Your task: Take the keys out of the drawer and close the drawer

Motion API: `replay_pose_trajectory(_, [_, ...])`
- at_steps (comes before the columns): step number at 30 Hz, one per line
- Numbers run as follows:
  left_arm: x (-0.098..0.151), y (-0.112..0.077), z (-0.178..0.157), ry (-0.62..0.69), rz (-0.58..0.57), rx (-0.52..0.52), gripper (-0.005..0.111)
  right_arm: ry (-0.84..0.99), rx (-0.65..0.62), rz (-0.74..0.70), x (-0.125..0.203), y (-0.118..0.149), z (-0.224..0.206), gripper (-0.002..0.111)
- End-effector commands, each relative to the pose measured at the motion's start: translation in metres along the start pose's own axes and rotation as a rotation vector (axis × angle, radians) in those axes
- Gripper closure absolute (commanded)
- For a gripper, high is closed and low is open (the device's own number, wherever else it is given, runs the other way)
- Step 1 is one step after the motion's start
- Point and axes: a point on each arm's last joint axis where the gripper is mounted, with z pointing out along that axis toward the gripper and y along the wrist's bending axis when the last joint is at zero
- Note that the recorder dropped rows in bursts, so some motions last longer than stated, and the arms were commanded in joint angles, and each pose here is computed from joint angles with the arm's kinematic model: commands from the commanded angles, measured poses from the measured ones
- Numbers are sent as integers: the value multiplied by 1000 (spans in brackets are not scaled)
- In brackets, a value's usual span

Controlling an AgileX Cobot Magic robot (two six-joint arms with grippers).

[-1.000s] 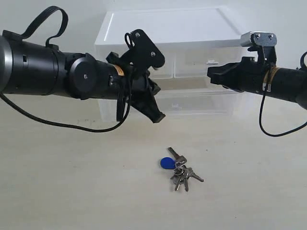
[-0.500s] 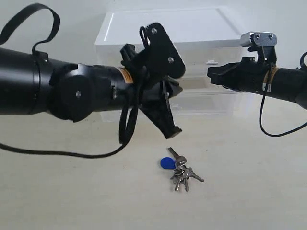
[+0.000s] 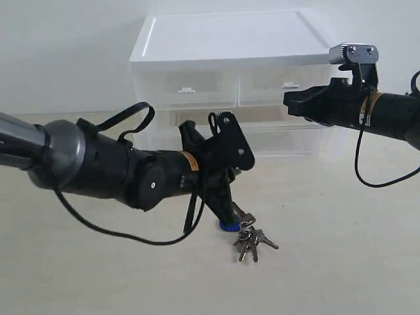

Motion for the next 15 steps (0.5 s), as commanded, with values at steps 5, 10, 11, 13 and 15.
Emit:
replay_pose_trajectory(5, [4,60,23,-19,-65,-131,102,-39,140,93,-9,-19,-1,108])
replay_pose_trajectory(10, [-3,73,37,-49,-70,-168,102,-39,140,93,-9,-19,-1,108])
replay_pose_trajectory(11, [-3,74,41,-53,-70,-171,102,-39,140,93,-9,-19,-1,108])
replay_pose_trajectory(13, [-2,76,48,-51,-73,-175,102,-39,139,92,-9,-19,-1,108])
replay_pose_trajectory(15, [2,79,54,-39,-85,-172,102,-39,139,92,-9,-19,-1,108])
